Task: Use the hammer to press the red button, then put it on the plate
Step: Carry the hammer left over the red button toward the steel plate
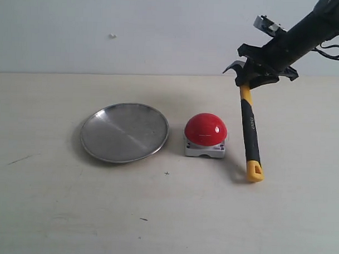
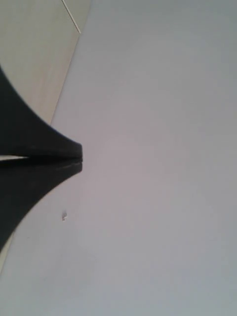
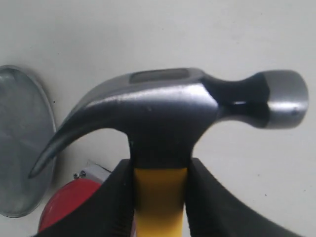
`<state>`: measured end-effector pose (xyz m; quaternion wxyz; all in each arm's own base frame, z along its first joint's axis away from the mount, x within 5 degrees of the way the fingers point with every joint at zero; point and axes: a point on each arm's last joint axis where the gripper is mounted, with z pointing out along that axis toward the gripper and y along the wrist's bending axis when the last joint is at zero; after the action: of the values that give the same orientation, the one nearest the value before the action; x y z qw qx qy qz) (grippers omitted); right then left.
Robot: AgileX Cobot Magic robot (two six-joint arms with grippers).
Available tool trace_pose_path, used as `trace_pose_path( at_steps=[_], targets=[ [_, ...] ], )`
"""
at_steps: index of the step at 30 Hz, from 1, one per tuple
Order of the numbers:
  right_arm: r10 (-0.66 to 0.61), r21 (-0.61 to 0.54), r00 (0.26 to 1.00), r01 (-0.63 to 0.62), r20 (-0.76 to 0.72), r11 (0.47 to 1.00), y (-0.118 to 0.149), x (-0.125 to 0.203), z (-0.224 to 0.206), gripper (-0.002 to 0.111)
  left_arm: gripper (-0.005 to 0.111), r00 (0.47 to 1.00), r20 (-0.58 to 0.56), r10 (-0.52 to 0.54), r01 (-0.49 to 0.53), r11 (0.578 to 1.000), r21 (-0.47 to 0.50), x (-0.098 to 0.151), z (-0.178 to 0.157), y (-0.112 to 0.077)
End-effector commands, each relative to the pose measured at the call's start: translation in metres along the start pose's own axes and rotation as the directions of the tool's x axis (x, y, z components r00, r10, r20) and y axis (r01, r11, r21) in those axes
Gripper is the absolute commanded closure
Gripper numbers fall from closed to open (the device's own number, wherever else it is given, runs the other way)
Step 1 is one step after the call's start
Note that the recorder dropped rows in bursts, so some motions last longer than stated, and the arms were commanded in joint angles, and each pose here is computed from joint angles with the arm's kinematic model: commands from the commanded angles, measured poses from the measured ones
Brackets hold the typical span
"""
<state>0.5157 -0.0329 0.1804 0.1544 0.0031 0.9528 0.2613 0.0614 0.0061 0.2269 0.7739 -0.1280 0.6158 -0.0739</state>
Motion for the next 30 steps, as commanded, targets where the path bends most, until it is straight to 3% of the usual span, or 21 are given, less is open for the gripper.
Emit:
trace_pose_path(
  at_steps=[1,5,16,24,30],
  targets=[
    [-0.029,-0.038,0.996,0.032,0.09,0.999,0.018,-0.006,-0.037,0.108,0.107,1.0,0.007,0.001,-0.001,1.0,0.0,-0.001,0.0,0.0],
    [-0.032,-0.06,0.994,0.039,0.106,0.997,0.017,-0.001,-0.052,0.108,0.107,1.0,0.007,0.001,-0.001,1.0,0.0,-0.001,0.0,0.0],
    [0.004,-0.303,0.98,0.058,0.198,0.951,-0.008,0.023,-0.063,0.108,0.107,1.0,0.007,0.001,-0.001,1.0,0.0,-0.001,0.0,0.0],
    [0.002,-0.318,0.971,0.076,0.237,0.945,0.005,0.022,-0.081,0.108,0.107,1.0,0.007,0.001,-0.001,1.0,0.0,-0.001,0.0,0.0],
    [0.027,-0.407,0.956,0.098,0.292,0.908,0.018,0.022,-0.085,0.108,0.107,1.0,0.007,0.001,-0.001,1.0,0.0,-0.001,0.0,0.0]
  ],
)
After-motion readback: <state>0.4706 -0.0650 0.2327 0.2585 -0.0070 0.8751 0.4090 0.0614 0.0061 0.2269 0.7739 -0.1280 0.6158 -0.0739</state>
